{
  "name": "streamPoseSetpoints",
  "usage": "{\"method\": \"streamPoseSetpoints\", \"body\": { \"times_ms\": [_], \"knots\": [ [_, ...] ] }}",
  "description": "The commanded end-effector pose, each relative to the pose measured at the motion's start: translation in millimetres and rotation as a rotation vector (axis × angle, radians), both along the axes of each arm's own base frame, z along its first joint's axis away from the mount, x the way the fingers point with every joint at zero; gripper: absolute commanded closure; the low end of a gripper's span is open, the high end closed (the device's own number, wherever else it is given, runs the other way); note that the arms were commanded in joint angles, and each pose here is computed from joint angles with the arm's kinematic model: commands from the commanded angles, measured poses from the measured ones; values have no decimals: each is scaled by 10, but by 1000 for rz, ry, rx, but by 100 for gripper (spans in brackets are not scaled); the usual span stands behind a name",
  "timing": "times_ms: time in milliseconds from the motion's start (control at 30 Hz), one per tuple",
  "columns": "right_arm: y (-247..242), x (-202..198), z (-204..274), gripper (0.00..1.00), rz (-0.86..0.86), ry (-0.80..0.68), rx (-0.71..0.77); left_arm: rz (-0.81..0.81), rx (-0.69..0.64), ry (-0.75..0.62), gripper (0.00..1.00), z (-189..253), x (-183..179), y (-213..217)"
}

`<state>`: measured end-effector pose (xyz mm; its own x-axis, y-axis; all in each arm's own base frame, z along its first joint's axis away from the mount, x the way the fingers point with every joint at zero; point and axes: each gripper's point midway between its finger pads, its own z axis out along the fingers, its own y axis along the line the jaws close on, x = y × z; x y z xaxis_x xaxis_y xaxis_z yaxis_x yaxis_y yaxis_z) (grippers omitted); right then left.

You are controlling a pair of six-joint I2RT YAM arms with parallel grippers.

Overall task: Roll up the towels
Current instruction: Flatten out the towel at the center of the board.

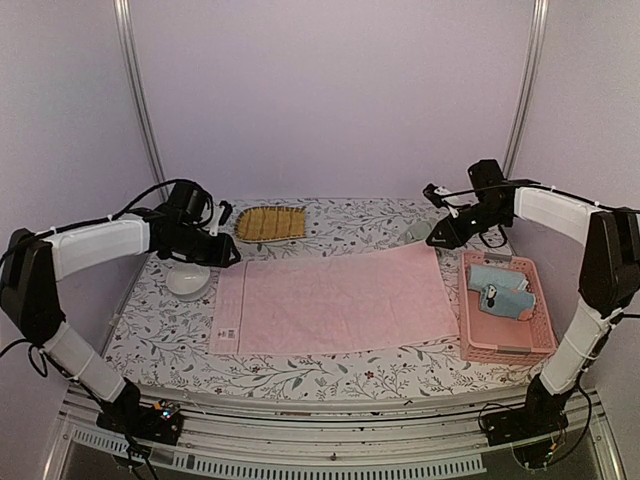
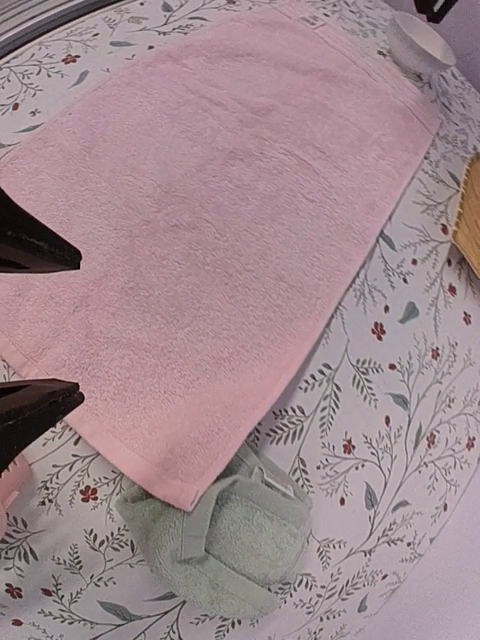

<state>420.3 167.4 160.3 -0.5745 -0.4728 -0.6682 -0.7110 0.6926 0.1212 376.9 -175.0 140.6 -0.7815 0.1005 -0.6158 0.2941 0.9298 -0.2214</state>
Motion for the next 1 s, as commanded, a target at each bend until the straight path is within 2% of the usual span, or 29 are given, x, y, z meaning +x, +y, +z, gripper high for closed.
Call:
{"method": "streamPoseSetpoints", "body": {
  "times_ms": [0, 100, 233, 500, 667, 800, 967],
  "knots": [
    [206, -502, -386, 65, 175, 72, -125, -57, -62, 192, 77, -367, -469, -140],
    [300, -627, -581, 68, 217, 125, -154, -73, -70, 273, 92, -618, -619, -195],
    [394, -778, -813, 69, 272, 165, -216, -62, -31, 359, 100, -904, -767, -182],
    [377, -923, -1089, 69, 292, 213, -287, 36, -9, 507, 97, -1126, -1121, -60],
    [351, -1113, -1165, 68, 307, 268, -283, 97, 74, 590, 95, -1312, -1396, 137],
    [231, -1256, -1296, 67, 307, 294, -344, 172, 107, 680, 93, -1450, -1672, 291],
    [82, -1372, -1432, 68, 302, 317, -420, 209, 119, 724, 93, -1523, -1894, 405]
  ]
}}
